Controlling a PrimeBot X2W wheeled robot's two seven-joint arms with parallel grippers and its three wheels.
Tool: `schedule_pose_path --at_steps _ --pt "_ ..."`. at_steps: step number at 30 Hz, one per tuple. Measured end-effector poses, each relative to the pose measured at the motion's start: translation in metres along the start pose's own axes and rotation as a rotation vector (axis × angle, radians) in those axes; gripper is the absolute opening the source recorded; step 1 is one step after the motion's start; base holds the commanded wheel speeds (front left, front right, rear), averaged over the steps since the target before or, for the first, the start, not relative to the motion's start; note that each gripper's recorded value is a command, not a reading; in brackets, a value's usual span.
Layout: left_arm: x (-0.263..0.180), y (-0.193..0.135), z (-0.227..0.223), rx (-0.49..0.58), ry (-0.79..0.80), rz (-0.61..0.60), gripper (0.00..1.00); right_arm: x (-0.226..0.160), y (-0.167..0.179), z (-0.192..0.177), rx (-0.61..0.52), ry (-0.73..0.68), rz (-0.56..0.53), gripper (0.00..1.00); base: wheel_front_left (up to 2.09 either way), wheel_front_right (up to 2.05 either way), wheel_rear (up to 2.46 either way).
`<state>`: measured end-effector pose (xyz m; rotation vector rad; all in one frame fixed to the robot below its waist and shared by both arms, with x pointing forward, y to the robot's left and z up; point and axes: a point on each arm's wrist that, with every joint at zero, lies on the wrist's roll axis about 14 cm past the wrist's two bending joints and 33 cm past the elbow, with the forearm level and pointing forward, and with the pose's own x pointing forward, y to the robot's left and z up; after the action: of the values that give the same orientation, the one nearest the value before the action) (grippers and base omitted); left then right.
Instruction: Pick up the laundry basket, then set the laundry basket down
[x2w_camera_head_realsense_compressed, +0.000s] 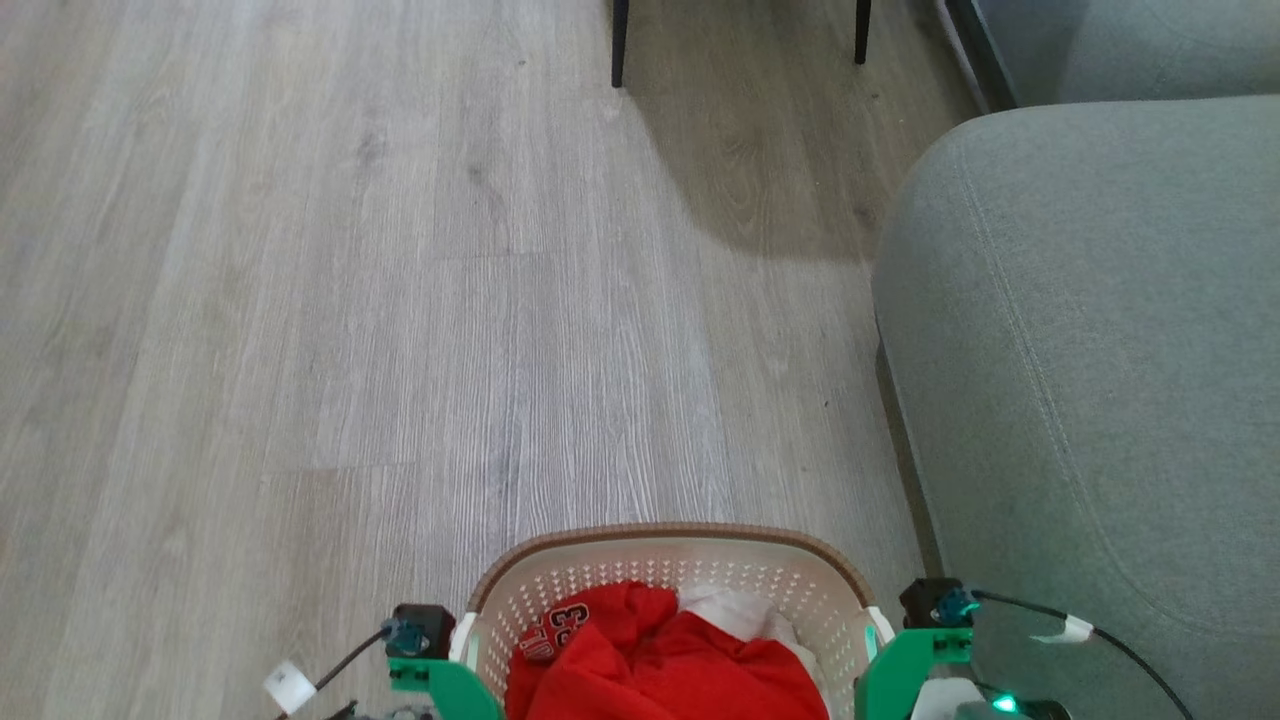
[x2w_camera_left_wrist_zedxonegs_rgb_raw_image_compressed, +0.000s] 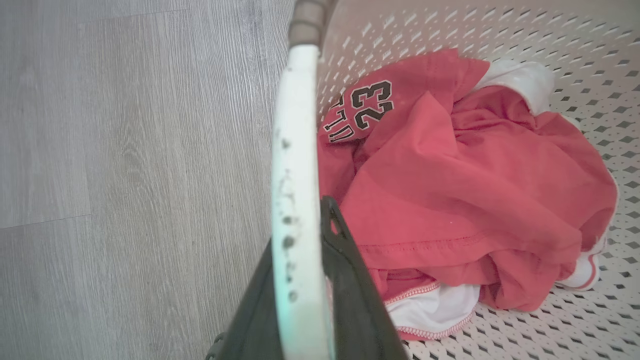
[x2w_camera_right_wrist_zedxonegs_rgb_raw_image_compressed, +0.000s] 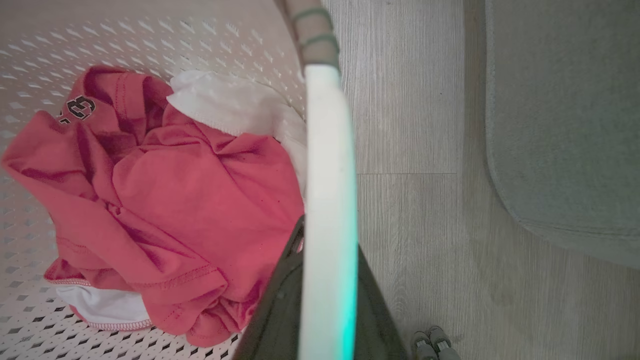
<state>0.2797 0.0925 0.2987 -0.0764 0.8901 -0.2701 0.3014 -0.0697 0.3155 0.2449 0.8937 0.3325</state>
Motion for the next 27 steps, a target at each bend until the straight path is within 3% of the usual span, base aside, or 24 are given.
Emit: schedule_pose_path --at_steps 27 --pt "-0.0011 0.0025 -0.0063 -0.01 0.013 0.006 0.0 0.0007 0.0045 -0.005 -0.001 0.007 0.013 0.0 0.0 0.0 0.0"
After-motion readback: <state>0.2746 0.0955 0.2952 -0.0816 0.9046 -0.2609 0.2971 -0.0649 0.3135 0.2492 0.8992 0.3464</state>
